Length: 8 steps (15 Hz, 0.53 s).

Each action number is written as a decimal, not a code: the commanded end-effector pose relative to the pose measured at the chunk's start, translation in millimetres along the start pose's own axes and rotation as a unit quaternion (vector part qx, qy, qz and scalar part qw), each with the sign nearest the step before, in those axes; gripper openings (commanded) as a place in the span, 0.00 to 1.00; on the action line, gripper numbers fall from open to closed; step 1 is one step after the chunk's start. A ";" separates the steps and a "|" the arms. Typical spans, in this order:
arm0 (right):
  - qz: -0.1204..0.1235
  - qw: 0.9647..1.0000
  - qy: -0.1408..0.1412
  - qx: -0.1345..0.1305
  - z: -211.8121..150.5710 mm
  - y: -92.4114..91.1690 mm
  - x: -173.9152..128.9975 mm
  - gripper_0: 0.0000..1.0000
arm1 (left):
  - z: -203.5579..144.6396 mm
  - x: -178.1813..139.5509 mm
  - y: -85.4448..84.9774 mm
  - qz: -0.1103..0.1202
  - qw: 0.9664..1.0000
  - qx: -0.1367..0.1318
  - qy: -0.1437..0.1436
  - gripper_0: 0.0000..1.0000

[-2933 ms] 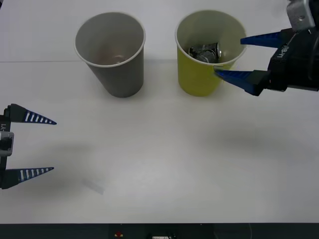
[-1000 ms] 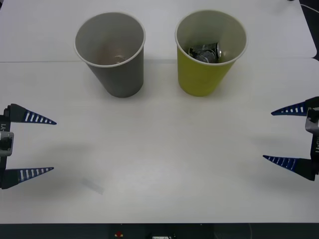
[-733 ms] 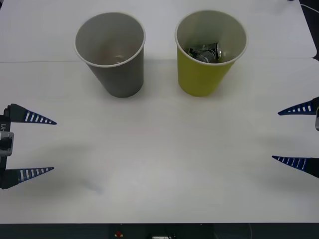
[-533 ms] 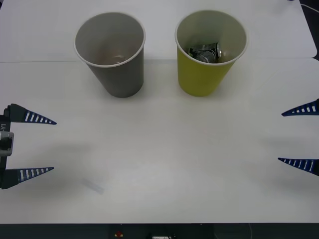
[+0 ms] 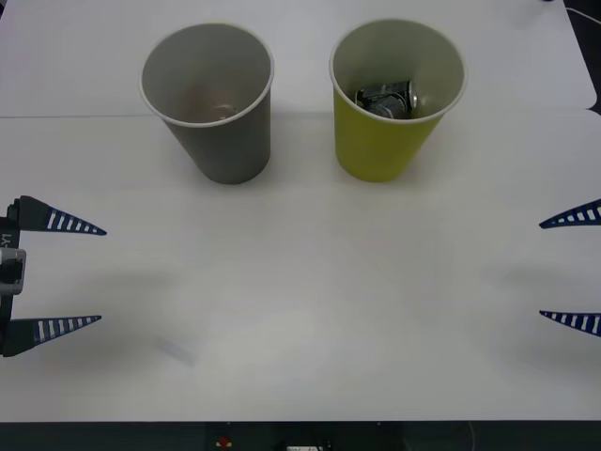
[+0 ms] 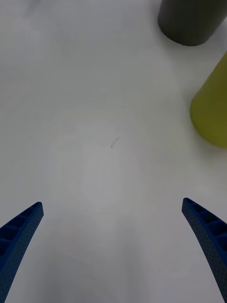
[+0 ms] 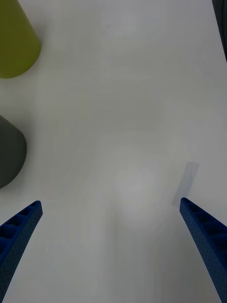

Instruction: Put the can into the green bin and the plastic bottle into the gray bin

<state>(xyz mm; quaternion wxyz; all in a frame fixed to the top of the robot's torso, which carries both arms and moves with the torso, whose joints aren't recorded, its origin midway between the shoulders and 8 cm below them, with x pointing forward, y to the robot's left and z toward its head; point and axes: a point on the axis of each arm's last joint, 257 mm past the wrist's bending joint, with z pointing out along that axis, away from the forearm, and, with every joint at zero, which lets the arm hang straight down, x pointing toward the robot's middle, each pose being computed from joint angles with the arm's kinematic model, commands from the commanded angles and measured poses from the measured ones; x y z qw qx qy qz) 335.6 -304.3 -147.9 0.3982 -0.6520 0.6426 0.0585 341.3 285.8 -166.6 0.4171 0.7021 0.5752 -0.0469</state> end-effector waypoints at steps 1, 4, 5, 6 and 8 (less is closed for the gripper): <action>-0.009 1.000 -0.001 -0.004 -1.2 0.2 -2.4 1.00 | 0.0 0.0 0.0 0.000 1.000 0.000 0.000 1.00; -0.015 1.000 0.004 -0.011 -4.1 -0.5 -2.9 1.00 | 0.0 0.0 0.0 0.000 1.000 0.000 0.000 1.00; -0.016 1.000 0.003 -0.012 -4.6 -0.6 -3.7 1.00 | 0.0 0.0 0.0 0.000 1.000 0.000 0.000 1.00; -0.016 1.000 0.004 -0.013 -4.5 0.0 -3.3 1.00 | 0.0 0.0 0.0 0.000 1.000 0.000 0.000 1.00; -0.013 1.000 0.004 -0.013 -4.5 0.0 -3.3 1.00 | 0.0 0.0 0.0 0.000 1.000 0.000 0.000 1.00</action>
